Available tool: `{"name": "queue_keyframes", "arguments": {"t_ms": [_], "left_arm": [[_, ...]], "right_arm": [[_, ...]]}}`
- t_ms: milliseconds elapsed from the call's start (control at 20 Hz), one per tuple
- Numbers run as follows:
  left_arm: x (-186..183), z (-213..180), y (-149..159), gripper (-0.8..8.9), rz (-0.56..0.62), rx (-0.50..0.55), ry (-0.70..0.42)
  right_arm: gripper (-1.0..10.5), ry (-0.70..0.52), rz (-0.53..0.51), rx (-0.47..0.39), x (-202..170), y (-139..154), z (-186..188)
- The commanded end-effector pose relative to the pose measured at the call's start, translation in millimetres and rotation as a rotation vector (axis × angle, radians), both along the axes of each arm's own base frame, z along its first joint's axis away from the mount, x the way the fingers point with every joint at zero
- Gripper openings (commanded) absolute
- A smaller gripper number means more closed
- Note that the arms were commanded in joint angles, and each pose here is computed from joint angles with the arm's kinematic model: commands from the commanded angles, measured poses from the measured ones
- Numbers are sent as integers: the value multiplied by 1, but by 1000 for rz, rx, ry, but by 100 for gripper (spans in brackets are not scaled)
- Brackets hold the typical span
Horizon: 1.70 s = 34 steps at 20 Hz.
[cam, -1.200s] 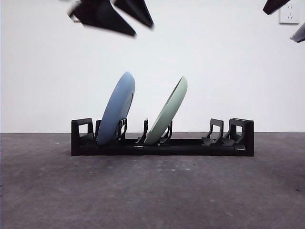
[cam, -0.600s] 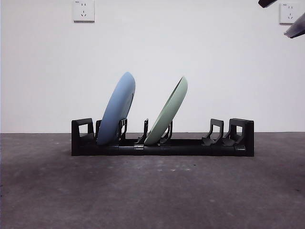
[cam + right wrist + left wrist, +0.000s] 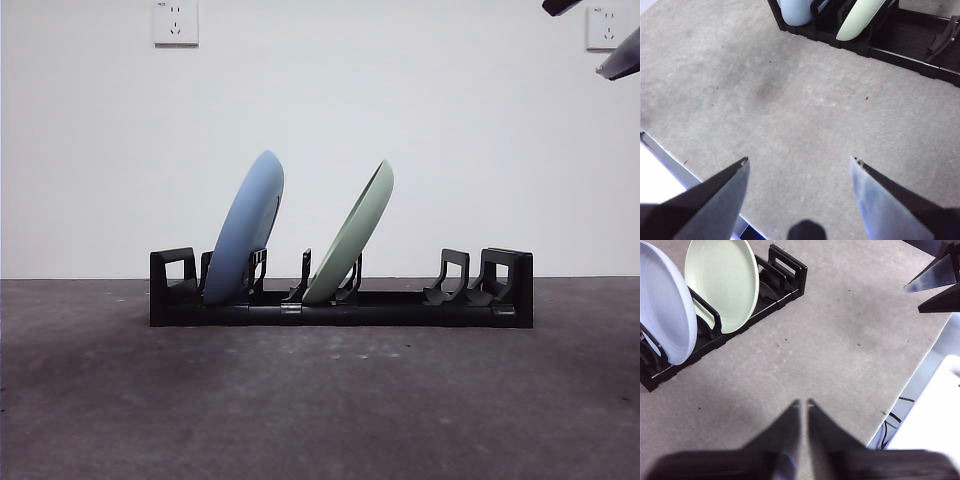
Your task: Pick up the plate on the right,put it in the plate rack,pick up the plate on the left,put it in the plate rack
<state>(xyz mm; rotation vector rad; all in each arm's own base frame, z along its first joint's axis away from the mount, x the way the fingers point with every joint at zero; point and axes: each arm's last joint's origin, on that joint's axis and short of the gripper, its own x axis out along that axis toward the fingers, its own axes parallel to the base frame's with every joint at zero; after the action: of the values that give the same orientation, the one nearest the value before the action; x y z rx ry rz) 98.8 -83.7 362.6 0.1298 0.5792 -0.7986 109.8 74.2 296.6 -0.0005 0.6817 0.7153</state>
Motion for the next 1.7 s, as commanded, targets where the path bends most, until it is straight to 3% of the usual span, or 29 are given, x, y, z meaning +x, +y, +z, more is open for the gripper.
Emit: {"name": "queue_keyframes", "arguments": {"t_ms": [50,500,650,1050,1700], "left_arm": [[0,-1,0,-8,-4,-4,2],[0,-1,0,-4,-4,-3,2],[0,-1,0,-4,-4,-3,2],[0,-1,0,-4,-4,-2,3],[8,-5,-6,-4,-3,33,25]], "right_arm": [[343,1,5,-3,0,0,-2],[321,11,5,-9,-1,0,-3],[-25,18,24,3,-1,0,-3],[1,15,14,-3,-1,0,-3],[1,-63,-187,-132,4,-6,-3]]}}
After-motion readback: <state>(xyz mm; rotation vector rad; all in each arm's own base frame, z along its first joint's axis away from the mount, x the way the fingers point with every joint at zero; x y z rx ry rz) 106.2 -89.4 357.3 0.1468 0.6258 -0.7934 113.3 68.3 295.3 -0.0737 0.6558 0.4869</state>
